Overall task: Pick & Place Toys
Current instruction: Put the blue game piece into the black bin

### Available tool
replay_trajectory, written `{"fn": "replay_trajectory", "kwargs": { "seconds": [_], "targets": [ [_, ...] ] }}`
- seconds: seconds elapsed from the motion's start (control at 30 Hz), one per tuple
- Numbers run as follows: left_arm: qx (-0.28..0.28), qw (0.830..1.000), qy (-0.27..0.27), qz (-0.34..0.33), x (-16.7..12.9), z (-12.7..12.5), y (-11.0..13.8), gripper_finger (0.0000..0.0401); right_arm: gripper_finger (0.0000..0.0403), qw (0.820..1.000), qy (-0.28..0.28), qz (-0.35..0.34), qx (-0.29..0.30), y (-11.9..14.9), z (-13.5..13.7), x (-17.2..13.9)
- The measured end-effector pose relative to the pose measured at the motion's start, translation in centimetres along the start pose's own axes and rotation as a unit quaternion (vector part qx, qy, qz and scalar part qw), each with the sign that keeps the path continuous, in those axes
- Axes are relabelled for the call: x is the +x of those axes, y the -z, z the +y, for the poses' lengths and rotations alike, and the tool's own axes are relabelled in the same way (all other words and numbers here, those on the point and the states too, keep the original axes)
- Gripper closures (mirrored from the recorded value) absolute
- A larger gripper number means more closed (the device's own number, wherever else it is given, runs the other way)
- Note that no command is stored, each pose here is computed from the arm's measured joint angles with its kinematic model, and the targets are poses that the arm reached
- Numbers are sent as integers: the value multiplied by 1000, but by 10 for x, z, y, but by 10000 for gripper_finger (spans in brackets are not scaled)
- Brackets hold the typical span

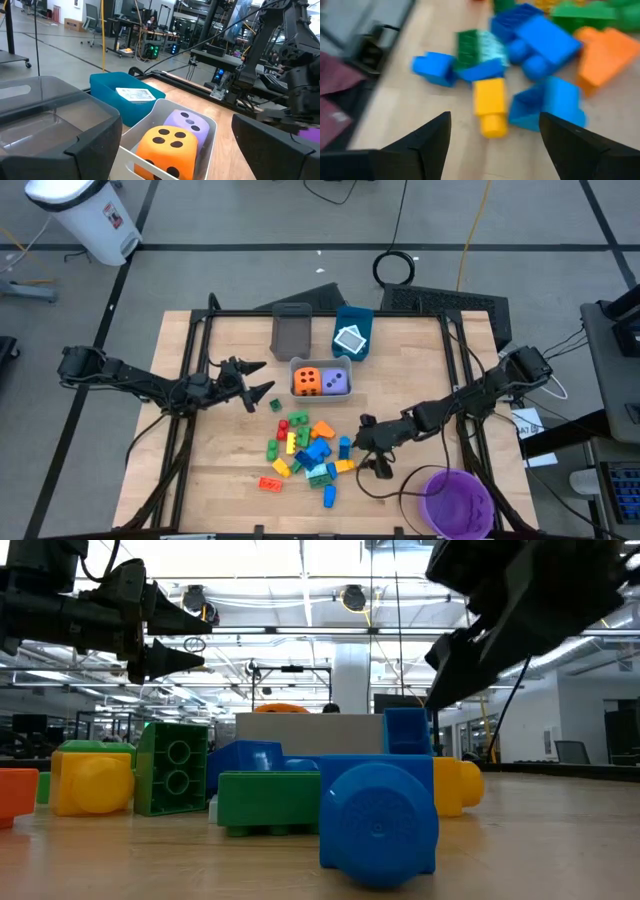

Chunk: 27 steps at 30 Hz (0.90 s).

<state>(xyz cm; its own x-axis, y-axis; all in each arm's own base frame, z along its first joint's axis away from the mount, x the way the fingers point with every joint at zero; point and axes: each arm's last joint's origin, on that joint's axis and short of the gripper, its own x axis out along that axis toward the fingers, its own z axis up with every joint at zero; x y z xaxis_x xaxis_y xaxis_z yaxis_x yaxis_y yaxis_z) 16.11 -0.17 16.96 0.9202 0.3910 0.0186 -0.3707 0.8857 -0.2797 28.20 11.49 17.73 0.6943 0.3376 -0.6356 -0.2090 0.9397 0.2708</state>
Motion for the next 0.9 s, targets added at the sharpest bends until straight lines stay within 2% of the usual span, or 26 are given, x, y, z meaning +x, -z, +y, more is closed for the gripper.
{"fn": "replay_trajectory", "kwargs": {
  "seconds": [0.23,0.43,0.5,0.63,0.9],
  "targets": [
    [0,1000,0,0,0,0,0,21,136,1000,-26,-11,-14,-1,1,7],
    [3,1000,0,0,0,0,0,19,138,999,-35,-27,-6,-3,1,10],
    [3,1000,0,0,0,0,0,21,138,1000,-27,-11,9,0,-3,15],
    [3,1000,0,0,0,0,0,21,138,1000,-1,-1,20,1,-12,14],
    [4,1000,0,2,0,0,0,17,138,990,139,17,17,4,-23,-3]
  ]
}}
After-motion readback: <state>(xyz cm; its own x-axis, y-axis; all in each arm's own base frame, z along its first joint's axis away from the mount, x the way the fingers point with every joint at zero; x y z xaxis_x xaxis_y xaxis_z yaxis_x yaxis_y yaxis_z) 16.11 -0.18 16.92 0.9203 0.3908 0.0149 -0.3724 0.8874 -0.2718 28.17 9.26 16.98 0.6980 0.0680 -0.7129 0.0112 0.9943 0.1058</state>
